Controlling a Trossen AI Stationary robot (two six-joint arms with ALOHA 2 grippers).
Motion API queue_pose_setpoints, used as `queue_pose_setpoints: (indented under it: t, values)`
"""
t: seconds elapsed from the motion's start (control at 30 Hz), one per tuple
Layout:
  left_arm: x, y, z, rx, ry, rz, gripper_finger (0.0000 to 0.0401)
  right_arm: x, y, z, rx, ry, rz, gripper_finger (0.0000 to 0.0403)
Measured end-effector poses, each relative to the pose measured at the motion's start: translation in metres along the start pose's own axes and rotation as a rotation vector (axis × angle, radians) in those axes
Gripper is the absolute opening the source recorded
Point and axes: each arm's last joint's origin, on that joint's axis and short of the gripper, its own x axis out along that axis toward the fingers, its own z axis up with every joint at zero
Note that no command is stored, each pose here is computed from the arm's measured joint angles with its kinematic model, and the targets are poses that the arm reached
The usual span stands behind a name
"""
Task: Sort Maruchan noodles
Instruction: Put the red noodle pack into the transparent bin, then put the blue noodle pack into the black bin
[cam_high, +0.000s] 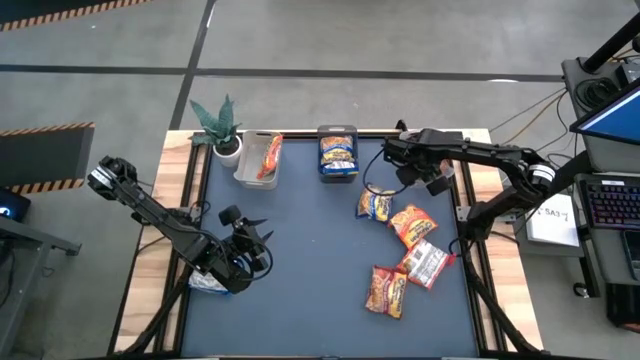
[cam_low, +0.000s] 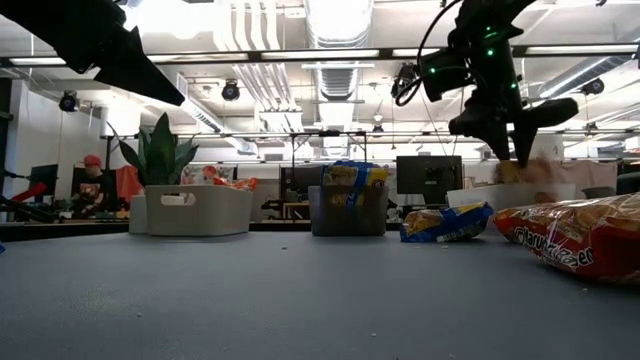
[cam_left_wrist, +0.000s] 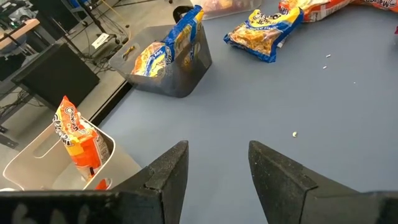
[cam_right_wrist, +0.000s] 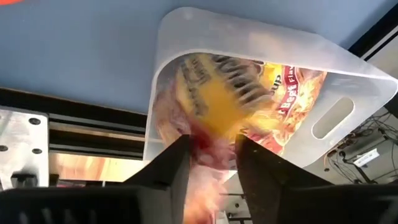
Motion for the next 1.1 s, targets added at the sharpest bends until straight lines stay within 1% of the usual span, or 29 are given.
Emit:
queue_pose_setpoints:
  t: [0.13,0.27,0.4,0.53,0.63,0.73,0.8,0.87,0.93,1.0,1.1]
  values:
    - [0.0,0.0,0.0,-0.002,-0.001,-0.001,0.0153,0.0,0.0,0.0,0.004,-0.001,-0.001,0.0151]
    - [0.0,0.0,0.0,-0.007,-0.003,-0.002,0.0153,-0.003,-0.001,-0.001,0.012,-0.003,-0.004,0.0166]
    - [0.0,0.0,0.001,-0.008,-0.003,-0.003,0.0153,-0.014,-0.004,0.001,0.061,-0.028,-0.036,0.0167]
    - [0.0,-0.001,0.001,-0.015,-0.006,-0.005,0.0153,-0.036,-0.006,0.008,0.124,-0.087,-0.099,0.0159]
    - [0.0,-0.001,0.001,-0.019,-0.008,-0.007,0.0153,-0.053,-0.007,0.014,0.24,-0.153,-0.144,0.0154]
    - [0.0,-0.002,0.002,-0.03,-0.012,-0.011,0.0153,-0.066,-0.007,0.018,0.406,-0.223,-0.15,0.0148]
    - [0.0,-0.002,0.002,-0.034,-0.014,-0.012,0.0152,-0.073,-0.008,0.021,0.605,-0.298,-0.118,0.0143]
    - [0.0,-0.002,0.003,-0.038,-0.015,-0.014,0.0153,-0.076,-0.01,0.024,0.823,-0.384,-0.054,0.0138]
    - [0.0,-0.002,0.003,-0.043,-0.016,-0.014,0.0153,-0.077,-0.011,0.028,0.971,-0.444,0.021,0.0132]
    - [0.0,-0.002,0.003,-0.052,-0.016,-0.014,0.0153,-0.072,-0.009,0.033,1.041,-0.468,0.075,0.0124]
    - [0.0,-0.002,0.003,-0.066,-0.016,-0.014,0.0153,-0.061,-0.003,0.044,1.071,-0.481,0.092,0.011]
